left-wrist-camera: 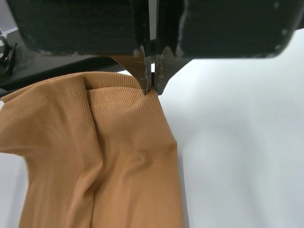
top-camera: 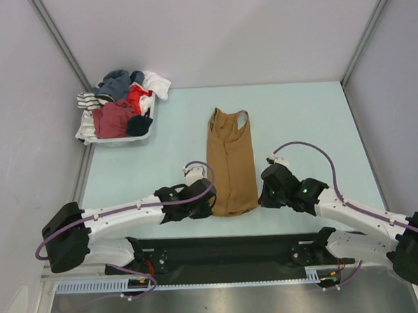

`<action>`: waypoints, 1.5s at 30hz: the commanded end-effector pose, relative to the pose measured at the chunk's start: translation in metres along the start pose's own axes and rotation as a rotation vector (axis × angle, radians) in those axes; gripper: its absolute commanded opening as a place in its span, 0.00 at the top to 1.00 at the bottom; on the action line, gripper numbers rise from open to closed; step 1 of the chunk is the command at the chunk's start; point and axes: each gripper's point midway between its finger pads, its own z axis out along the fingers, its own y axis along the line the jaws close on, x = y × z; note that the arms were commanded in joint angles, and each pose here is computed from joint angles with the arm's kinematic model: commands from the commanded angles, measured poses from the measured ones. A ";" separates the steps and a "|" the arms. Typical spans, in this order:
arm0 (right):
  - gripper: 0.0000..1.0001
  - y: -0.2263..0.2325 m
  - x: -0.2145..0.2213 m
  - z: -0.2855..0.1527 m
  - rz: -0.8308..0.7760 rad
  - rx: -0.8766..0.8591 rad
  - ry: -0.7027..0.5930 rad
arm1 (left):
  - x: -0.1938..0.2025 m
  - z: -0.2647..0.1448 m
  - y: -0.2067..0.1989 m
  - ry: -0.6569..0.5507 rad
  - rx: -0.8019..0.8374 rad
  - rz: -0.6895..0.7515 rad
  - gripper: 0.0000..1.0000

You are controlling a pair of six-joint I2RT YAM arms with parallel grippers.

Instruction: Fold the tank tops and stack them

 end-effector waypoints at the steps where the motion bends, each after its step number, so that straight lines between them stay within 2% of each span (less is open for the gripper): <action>1: 1.00 0.009 -0.024 -0.004 -0.024 -0.028 -0.044 | -0.031 -0.007 -0.012 -0.067 0.012 0.017 1.00; 13: 1.00 0.016 -0.085 -0.006 -0.042 -0.016 -0.121 | -0.088 -0.005 -0.020 -0.142 -0.031 0.033 1.00; 27: 1.00 0.020 -0.144 0.029 -0.107 0.068 -0.161 | -0.164 0.013 -0.016 -0.228 -0.117 0.034 1.00; 35: 1.00 0.027 -0.167 0.046 -0.130 0.065 -0.175 | -0.180 0.041 -0.015 -0.196 -0.131 0.040 1.00; 45: 1.00 0.051 -0.192 0.036 -0.164 -0.013 -0.226 | -0.202 0.033 -0.027 -0.244 -0.102 0.050 1.00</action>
